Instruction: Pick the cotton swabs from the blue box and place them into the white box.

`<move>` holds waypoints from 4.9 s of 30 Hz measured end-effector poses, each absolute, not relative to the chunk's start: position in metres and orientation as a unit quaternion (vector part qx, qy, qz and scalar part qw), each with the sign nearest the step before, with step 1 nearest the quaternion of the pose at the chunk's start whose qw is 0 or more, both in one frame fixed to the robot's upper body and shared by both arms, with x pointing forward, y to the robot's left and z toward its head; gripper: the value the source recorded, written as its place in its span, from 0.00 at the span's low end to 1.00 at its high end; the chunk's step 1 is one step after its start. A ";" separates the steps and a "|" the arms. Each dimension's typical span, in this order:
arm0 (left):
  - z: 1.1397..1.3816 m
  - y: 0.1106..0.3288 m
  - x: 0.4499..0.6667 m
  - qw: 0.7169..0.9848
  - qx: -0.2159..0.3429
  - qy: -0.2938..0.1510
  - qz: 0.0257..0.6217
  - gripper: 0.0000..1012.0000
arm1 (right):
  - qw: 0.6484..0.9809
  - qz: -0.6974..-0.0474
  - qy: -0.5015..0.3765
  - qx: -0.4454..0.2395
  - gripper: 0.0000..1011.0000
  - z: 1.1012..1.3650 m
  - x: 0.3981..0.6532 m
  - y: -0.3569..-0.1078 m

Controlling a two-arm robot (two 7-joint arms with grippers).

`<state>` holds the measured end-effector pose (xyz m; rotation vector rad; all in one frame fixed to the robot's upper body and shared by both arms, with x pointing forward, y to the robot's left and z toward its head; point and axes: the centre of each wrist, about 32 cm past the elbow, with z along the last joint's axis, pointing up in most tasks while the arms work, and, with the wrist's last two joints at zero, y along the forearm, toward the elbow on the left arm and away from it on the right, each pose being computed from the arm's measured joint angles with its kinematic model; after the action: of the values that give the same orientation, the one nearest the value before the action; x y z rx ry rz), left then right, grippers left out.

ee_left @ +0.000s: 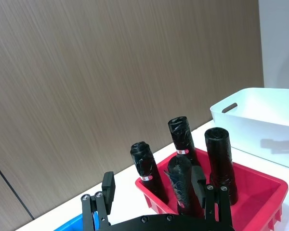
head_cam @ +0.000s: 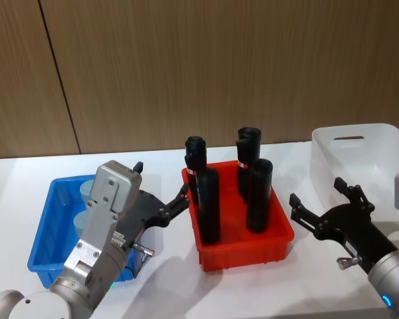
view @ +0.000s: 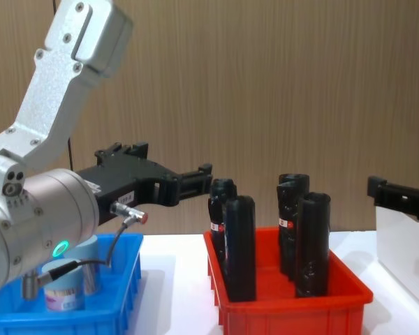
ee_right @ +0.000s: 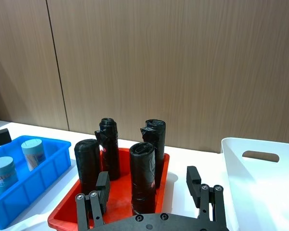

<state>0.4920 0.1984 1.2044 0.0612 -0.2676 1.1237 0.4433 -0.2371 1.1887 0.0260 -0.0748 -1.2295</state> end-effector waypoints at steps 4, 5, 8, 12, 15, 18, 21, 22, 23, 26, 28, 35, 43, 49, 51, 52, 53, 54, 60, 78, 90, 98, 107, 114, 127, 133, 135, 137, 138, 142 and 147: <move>1.204 0.198 0.492 0.837 0.029 -0.126 0.531 0.99 | 0.816 -0.577 -0.035 0.012 0.99 1.189 0.443 -0.237; 1.204 0.198 0.492 0.837 0.029 -0.126 0.531 0.99 | 0.816 -0.577 -0.035 0.012 0.99 1.189 0.443 -0.237; 1.204 0.198 0.492 0.837 0.029 -0.126 0.531 0.99 | 0.816 -0.577 -0.035 0.012 0.99 1.189 0.443 -0.237; 1.204 0.198 0.492 0.837 0.029 -0.126 0.531 0.99 | 0.816 -0.577 -0.035 0.012 0.99 1.189 0.443 -0.237; 1.204 0.198 0.492 0.837 0.029 -0.126 0.531 0.99 | 0.816 -0.577 -0.035 0.012 0.99 1.189 0.443 -0.237; 1.204 0.198 0.492 0.837 0.029 -0.126 0.531 0.99 | 0.816 -0.577 -0.035 0.012 0.99 1.189 0.443 -0.237; 1.204 0.198 0.492 0.837 0.029 -0.126 0.531 0.99 | 0.816 -0.577 -0.035 0.012 0.99 1.189 0.443 -0.237; 1.204 0.198 0.492 0.837 0.029 -0.126 0.531 0.99 | 0.816 -0.577 -0.035 0.012 0.99 1.189 0.443 -0.237; 1.204 0.198 0.492 0.837 0.029 -0.126 0.531 0.99 | 0.816 -0.577 -0.035 0.012 0.99 1.189 0.443 -0.237; 1.204 0.198 0.492 0.837 0.029 -0.126 0.531 0.99 | 0.816 -0.577 -0.035 0.012 0.99 1.189 0.443 -0.237; 1.204 0.198 0.492 0.837 0.029 -0.126 0.531 0.99 | 0.816 -0.577 -0.035 0.012 0.99 1.189 0.443 -0.237; 1.204 0.198 0.492 0.837 0.029 -0.126 0.531 0.99 | 0.816 -0.577 -0.035 0.012 0.99 1.189 0.443 -0.237; 1.204 0.198 0.492 0.837 0.029 -0.126 0.531 0.99 | 0.816 -0.577 -0.035 0.012 0.99 1.189 0.443 -0.237; 1.205 0.198 0.493 0.837 0.029 -0.127 0.531 0.99 | 0.816 -0.577 -0.035 0.012 0.99 1.189 0.443 -0.237; 1.205 0.199 0.493 0.837 0.030 -0.127 0.532 0.99 | 0.816 -0.577 -0.035 0.012 0.99 1.189 0.443 -0.237; 1.205 0.199 0.493 0.837 0.030 -0.126 0.532 0.99 | 0.816 -0.577 -0.035 0.012 0.99 1.189 0.443 -0.237; 1.205 0.199 0.494 0.836 0.031 -0.126 0.533 0.99 | 0.816 -0.577 -0.035 0.012 0.99 1.189 0.443 -0.237; 1.205 0.199 0.494 0.836 0.032 -0.125 0.534 0.99 | 0.816 -0.577 -0.035 0.012 0.99 1.189 0.443 -0.237; 1.205 0.202 0.497 0.830 0.034 -0.114 0.544 0.99 | 0.816 -0.577 -0.035 0.012 0.99 1.189 0.443 -0.237; 1.198 0.224 0.511 0.802 0.030 -0.029 0.595 0.99 | 0.816 -0.577 -0.035 0.012 0.99 1.189 0.443 -0.237; 1.190 0.240 0.521 0.782 0.024 0.029 0.622 0.99 | 0.816 -0.577 -0.035 0.012 0.99 1.189 0.443 -0.237; 1.182 0.250 0.526 0.766 0.021 0.063 0.640 0.99 | 0.816 -0.577 -0.035 0.012 0.99 1.189 0.443 -0.237; 1.172 0.259 0.530 0.751 0.027 0.089 0.654 0.99 | 0.816 -0.577 -0.035 0.012 0.99 1.189 0.443 -0.237; 1.167 0.264 0.537 0.742 0.036 0.102 0.661 0.99 | 0.816 -0.577 -0.035 0.012 0.99 1.189 0.443 -0.237; 1.163 0.270 0.549 0.738 0.053 0.108 0.664 0.99 | 0.816 -0.577 -0.035 0.012 0.99 1.189 0.443 -0.237; 1.160 0.273 0.557 0.743 0.061 0.110 0.657 0.99 | 0.816 -0.577 -0.035 0.012 0.99 1.189 0.443 -0.237; 1.159 0.273 0.558 0.744 0.063 0.111 0.656 0.99 | 0.816 -0.577 -0.035 0.012 0.99 1.189 0.443 -0.237; 1.157 0.274 0.561 0.746 0.065 0.113 0.653 0.99 | 0.816 -0.577 -0.035 0.012 0.99 1.189 0.443 -0.237; 1.156 0.274 0.562 0.747 0.066 0.115 0.652 0.99 | 0.816 -0.577 -0.035 0.012 0.99 1.189 0.443 -0.237; 1.154 0.276 0.565 0.749 0.067 0.119 0.648 0.99 | 0.816 -0.577 -0.035 0.012 0.99 1.189 0.443 -0.237; 1.151 0.277 0.567 0.752 0.068 0.124 0.644 0.95 | 0.816 -0.577 -0.035 0.012 0.99 1.189 0.443 -0.237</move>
<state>0.5672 0.2767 1.1507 0.1483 0.2707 1.4074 0.4433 -0.2371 1.1887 0.0260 -0.0749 -1.2295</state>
